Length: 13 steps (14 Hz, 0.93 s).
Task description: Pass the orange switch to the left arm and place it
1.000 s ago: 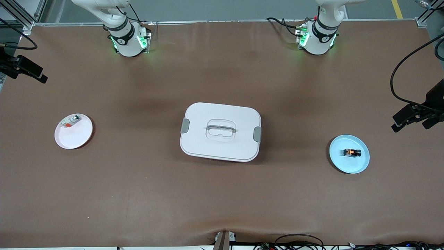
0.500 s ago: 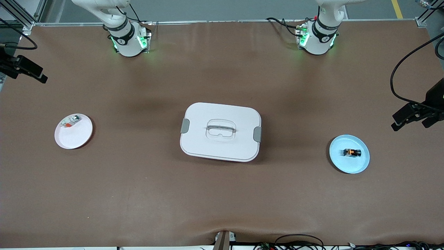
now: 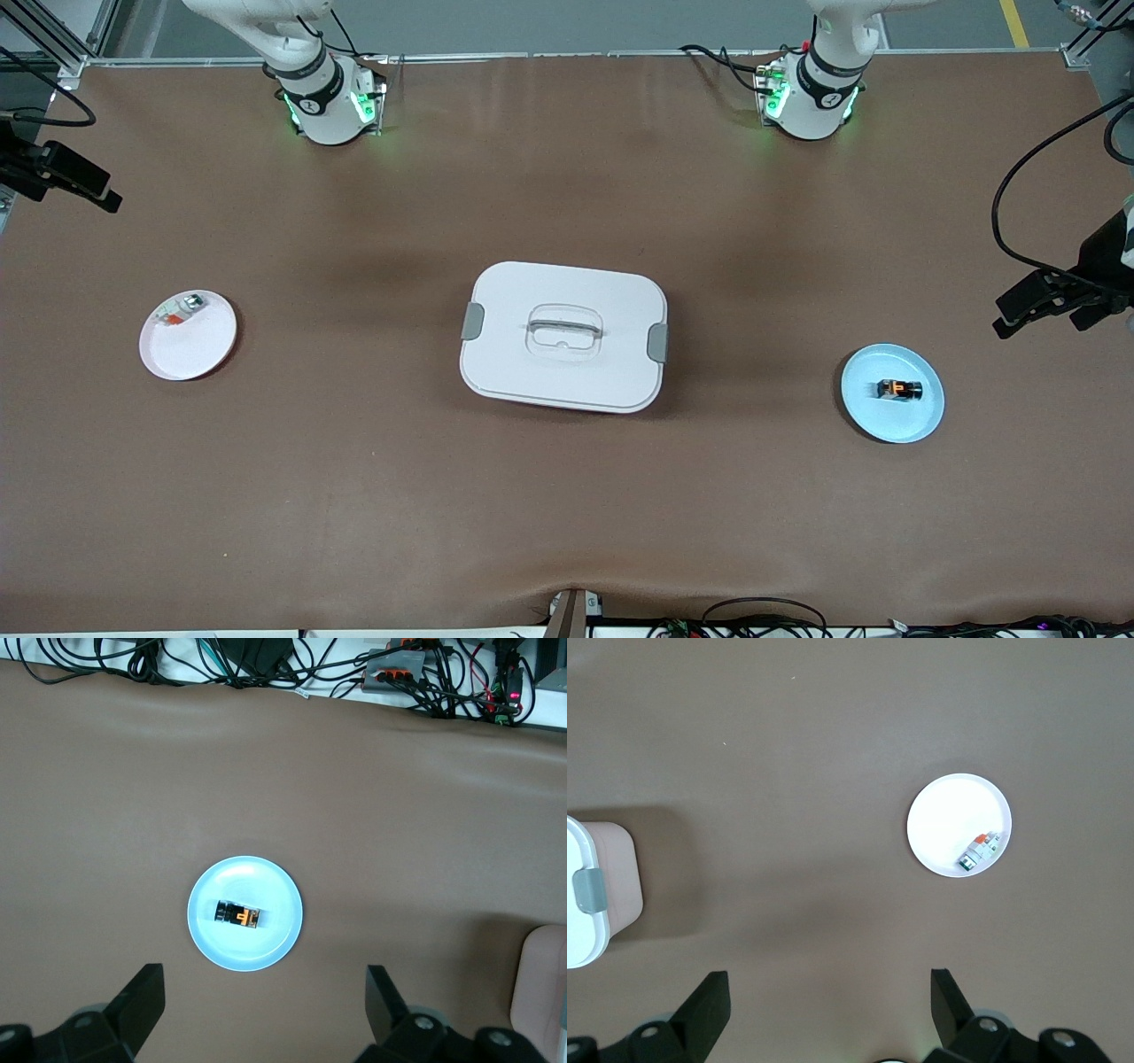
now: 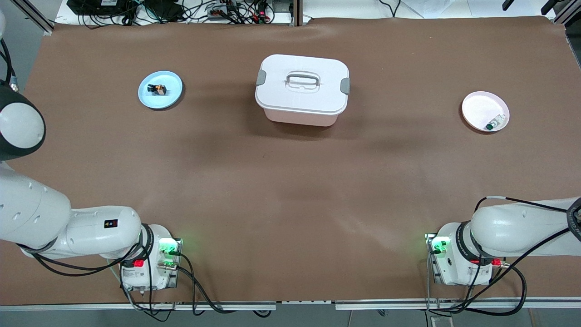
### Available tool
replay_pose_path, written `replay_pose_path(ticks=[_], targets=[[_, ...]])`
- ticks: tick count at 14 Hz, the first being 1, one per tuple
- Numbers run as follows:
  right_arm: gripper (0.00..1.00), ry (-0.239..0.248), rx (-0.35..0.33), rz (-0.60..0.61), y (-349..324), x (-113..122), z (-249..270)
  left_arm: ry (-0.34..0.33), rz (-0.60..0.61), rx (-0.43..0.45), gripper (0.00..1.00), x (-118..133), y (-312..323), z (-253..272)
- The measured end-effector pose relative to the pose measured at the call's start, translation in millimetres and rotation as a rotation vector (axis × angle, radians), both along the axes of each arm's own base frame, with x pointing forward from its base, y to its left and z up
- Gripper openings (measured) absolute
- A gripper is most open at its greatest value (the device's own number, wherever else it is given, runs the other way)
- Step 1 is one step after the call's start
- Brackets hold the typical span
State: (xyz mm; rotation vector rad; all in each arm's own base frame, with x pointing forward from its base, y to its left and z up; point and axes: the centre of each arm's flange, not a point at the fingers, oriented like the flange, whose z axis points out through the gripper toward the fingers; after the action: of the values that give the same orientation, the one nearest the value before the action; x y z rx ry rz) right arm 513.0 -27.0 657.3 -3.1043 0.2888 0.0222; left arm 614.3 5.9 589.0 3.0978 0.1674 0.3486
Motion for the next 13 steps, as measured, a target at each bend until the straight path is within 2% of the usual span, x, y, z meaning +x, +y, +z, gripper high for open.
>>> replay_pose_path(ticks=[10, 13], targets=[[1.00, -0.001, 0.000, 0.004, 1.9, 0.3, -0.1, 0.012, 0.016, 0.011, 1.00, 3.2, 6.8, -7.4], [1.00, -0.002, -0.001, 0.008, 3.7, 0.4, -0.1, 0.045, 0.014, 0.011, 1.00, -0.4, 5.9, -9.1]])
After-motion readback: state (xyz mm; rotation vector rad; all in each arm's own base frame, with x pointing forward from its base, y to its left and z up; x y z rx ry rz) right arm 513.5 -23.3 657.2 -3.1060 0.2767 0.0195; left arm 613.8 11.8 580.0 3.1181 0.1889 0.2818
